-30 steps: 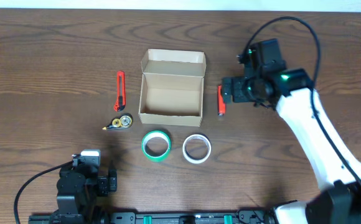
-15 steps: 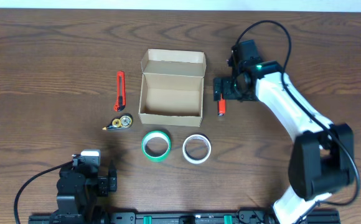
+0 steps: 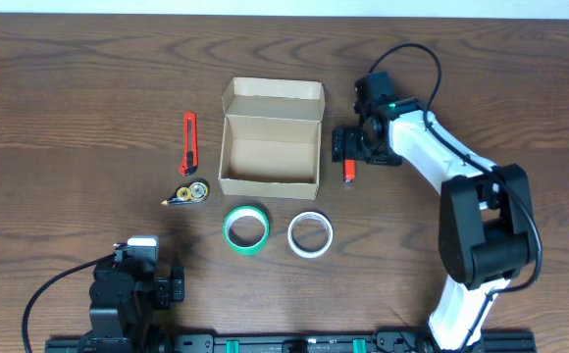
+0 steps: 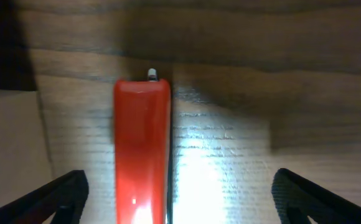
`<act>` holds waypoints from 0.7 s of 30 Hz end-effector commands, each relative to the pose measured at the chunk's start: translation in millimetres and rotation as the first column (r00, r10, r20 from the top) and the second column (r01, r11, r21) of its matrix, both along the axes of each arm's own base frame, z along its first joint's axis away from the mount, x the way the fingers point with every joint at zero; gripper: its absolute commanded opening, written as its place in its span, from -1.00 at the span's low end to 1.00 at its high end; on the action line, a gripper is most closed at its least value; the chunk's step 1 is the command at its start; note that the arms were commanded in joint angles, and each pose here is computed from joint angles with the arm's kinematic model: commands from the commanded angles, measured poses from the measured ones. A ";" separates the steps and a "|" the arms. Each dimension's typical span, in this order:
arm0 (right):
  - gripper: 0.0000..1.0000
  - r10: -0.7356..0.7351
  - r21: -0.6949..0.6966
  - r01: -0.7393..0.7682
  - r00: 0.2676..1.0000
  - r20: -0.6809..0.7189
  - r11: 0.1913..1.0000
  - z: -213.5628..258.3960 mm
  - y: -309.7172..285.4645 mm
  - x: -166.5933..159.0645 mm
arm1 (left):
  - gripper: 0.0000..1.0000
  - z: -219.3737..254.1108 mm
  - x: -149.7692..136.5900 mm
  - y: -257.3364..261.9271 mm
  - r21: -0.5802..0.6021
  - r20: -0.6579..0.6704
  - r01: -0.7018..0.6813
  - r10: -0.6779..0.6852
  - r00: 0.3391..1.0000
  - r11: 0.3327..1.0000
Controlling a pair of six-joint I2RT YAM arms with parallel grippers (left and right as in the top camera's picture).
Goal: Pack container
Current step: 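Reach the right gripper to the red stapler and grasp it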
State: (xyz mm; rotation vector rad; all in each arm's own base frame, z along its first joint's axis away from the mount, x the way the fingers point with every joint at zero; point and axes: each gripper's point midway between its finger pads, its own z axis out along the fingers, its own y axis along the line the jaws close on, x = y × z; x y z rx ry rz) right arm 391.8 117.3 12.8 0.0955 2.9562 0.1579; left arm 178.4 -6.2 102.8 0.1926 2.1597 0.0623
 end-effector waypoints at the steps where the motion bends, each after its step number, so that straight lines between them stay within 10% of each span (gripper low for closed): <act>1: 0.83 -0.012 -0.010 0.012 1.000 -0.003 1.000 -6.1 4.1 3.8 | 0.91 -11.6 -5.9 2.5 0.022 -0.045 -0.001 0.002 0.999 1.000; 6: 0.64 0.001 -0.017 -0.002 1.000 -0.027 1.000 -17.3 8.5 -0.1 | 0.91 -11.7 -5.9 2.5 0.022 -0.045 -0.001 0.002 0.999 1.000; 17: -0.91 0.007 -0.020 -0.008 0.999 -0.037 1.000 -19.3 9.9 -2.6 | 0.91 -11.7 -5.9 2.5 0.022 -0.045 -0.001 0.002 0.999 1.000; 21: -0.98 0.010 -0.024 -0.011 0.999 -0.046 1.000 -19.5 9.2 -4.8 | 0.91 -11.7 -5.9 2.5 0.022 -0.045 -0.001 0.002 0.999 1.000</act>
